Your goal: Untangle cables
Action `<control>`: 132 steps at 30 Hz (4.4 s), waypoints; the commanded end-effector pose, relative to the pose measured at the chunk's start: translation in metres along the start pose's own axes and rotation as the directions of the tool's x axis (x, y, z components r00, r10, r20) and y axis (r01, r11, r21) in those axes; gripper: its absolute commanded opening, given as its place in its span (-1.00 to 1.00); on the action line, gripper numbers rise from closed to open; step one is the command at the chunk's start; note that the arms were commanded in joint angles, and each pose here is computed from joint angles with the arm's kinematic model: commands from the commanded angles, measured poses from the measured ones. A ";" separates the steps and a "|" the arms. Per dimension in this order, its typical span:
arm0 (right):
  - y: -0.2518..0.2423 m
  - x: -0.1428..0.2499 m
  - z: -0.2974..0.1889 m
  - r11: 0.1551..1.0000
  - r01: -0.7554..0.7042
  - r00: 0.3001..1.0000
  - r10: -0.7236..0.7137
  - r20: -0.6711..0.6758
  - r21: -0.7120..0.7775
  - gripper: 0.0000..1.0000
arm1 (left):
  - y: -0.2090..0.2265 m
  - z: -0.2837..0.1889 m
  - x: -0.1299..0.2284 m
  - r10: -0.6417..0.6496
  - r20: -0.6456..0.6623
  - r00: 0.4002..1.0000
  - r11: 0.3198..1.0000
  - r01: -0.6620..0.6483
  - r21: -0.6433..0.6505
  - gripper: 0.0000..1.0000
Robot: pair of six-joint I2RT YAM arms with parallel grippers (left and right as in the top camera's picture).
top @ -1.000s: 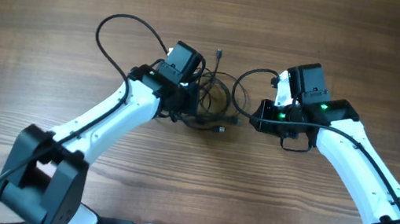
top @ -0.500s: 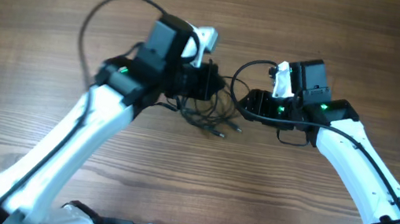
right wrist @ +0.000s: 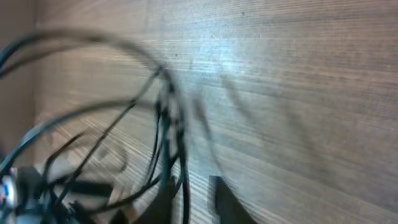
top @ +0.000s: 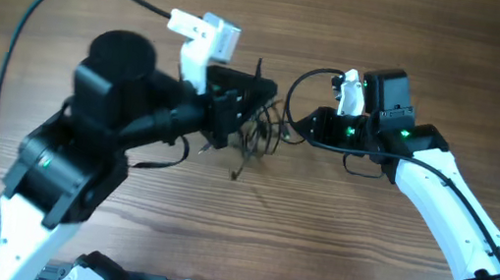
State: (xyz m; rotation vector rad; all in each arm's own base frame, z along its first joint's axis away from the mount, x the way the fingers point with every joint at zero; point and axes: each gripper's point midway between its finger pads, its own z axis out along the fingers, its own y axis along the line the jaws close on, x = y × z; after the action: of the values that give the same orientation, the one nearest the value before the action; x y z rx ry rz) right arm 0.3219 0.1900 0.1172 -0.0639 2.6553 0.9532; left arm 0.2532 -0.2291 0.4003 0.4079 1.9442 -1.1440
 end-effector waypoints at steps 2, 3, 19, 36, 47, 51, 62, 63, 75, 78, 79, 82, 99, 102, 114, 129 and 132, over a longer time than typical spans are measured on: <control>-0.021 -0.004 -0.007 0.988 -0.067 0.997 0.061 0.044 0.141 -0.91 | -0.008 -0.033 -0.022 0.029 0.101 0.994 1.000 -0.028 -0.009 -0.92; -0.023 -0.004 -0.007 0.985 -0.085 0.996 0.079 0.046 0.152 -0.91 | -0.006 -0.037 -0.024 0.024 0.112 0.993 1.000 -0.022 -0.019 -0.92; 0.049 0.021 -0.001 0.979 -0.113 0.989 0.094 -0.116 -0.171 0.31 | 0.008 -0.013 -0.038 -0.100 0.103 0.990 0.994 0.096 0.044 -0.92; 0.023 0.014 0.014 0.988 -0.126 0.992 0.125 0.015 0.088 0.21 | 0.035 -0.014 -0.033 -0.140 0.102 0.985 0.987 0.146 -0.059 -0.92; -0.027 0.017 -0.002 0.939 0.045 0.999 -0.052 0.010 0.341 0.46 | 0.096 0.046 0.054 -0.384 -0.199 0.902 0.907 0.327 -0.266 -0.92; -0.045 0.012 -0.023 0.916 -0.080 0.996 0.056 0.072 0.394 0.46 | 0.107 0.079 0.086 -0.423 -0.302 0.854 0.893 0.337 -0.299 -0.92; -0.032 -0.001 -0.072 0.975 -0.027 0.993 0.002 0.114 0.218 0.61 | 0.113 0.150 0.165 -0.430 -0.494 0.755 0.898 0.305 -0.316 -0.87; -0.031 0.002 -0.070 0.978 -0.019 0.995 -0.001 0.097 0.210 0.62 | 0.111 0.152 0.165 -0.426 -0.496 0.757 0.901 0.303 -0.311 -0.60; -0.050 0.032 -0.051 0.969 -0.050 0.996 0.067 -0.062 0.242 0.80 | 0.187 0.106 0.163 -0.551 -0.397 0.734 0.774 0.272 -0.572 0.45; -0.058 0.037 -0.042 0.965 -0.067 0.991 0.095 -0.098 0.255 0.80 | 0.212 0.083 0.165 -0.599 -0.351 0.719 0.700 0.259 -0.665 0.47; -0.061 0.039 -0.038 0.963 -0.074 0.988 0.106 -0.112 0.260 0.80 | 0.217 0.078 0.165 -0.610 -0.342 0.715 0.683 0.256 -0.684 0.48; -0.068 0.040 -0.024 0.964 -0.085 0.982 0.124 -0.142 0.252 0.79 | 0.233 0.058 0.170 -0.641 -0.312 0.702 0.615 0.226 -0.756 0.51; -0.092 0.003 0.036 0.977 0.013 0.997 0.005 -0.083 0.211 0.53 | 0.234 0.051 0.175 -0.653 -0.317 0.688 0.597 0.210 -0.774 0.56; -0.095 0.000 0.044 0.979 0.012 0.997 0.005 -0.079 0.204 0.49 | 0.234 0.051 0.175 -0.653 -0.318 0.688 0.598 0.210 -0.774 0.56; -0.095 0.004 0.065 0.991 -0.033 0.994 0.046 -0.100 0.130 0.45 | 0.235 0.051 0.175 -0.652 -0.315 0.690 0.594 0.206 -0.778 0.56; -0.078 0.019 0.082 0.993 -0.079 0.985 0.092 -0.146 0.093 0.10 | 0.234 0.050 0.175 -0.653 -0.316 0.688 0.593 0.205 -0.778 0.56; -0.075 0.017 0.084 0.989 -0.117 0.983 0.129 -0.133 0.091 -0.16 | 0.234 0.049 0.176 -0.656 -0.318 0.685 0.591 0.204 -0.780 0.56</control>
State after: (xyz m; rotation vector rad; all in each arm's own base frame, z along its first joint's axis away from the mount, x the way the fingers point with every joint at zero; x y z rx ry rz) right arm 0.3415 0.1795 0.0106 -0.0195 2.8308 0.8627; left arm 0.3147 -0.1692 0.1142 -0.2522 2.9945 -0.4738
